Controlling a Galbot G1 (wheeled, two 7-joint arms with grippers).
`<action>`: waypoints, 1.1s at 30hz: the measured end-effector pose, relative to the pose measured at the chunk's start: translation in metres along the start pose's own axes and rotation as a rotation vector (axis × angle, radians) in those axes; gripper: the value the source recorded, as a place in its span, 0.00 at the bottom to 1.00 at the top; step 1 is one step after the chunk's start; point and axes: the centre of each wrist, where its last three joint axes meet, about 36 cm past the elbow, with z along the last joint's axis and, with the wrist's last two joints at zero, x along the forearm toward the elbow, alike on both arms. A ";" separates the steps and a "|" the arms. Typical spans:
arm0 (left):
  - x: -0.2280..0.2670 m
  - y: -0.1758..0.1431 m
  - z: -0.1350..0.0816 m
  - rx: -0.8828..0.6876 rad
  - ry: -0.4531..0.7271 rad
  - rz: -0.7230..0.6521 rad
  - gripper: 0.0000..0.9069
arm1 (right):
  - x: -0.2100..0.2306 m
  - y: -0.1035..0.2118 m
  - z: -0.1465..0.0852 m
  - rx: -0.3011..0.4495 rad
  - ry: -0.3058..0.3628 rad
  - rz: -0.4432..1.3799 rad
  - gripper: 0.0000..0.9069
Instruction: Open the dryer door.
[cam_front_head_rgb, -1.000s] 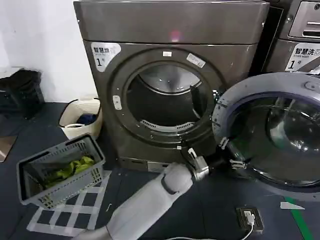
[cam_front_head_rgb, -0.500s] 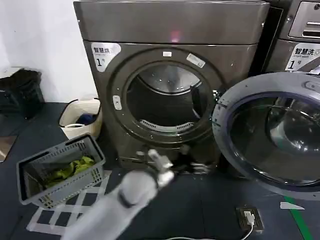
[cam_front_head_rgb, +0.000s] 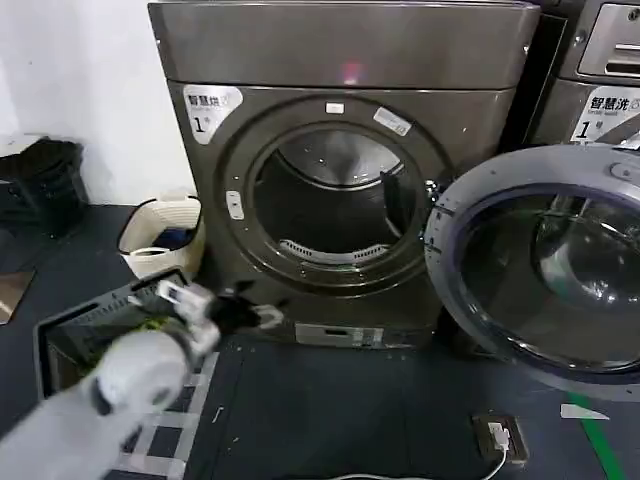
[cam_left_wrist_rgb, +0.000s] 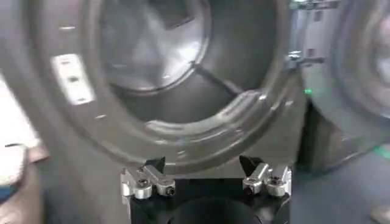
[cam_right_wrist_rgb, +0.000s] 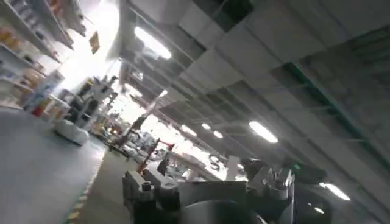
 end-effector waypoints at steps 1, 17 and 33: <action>0.002 0.008 -0.002 0.009 0.014 -0.017 1.00 | 0.000 0.002 -0.001 -0.001 -0.003 -0.004 1.00; 0.020 0.146 -0.015 0.300 0.317 -0.356 1.00 | 0.016 0.035 0.002 -0.021 -0.012 -0.093 1.00; -0.042 0.248 -0.051 0.611 0.436 -0.492 1.00 | 0.019 0.044 0.017 -0.029 -0.008 -0.111 1.00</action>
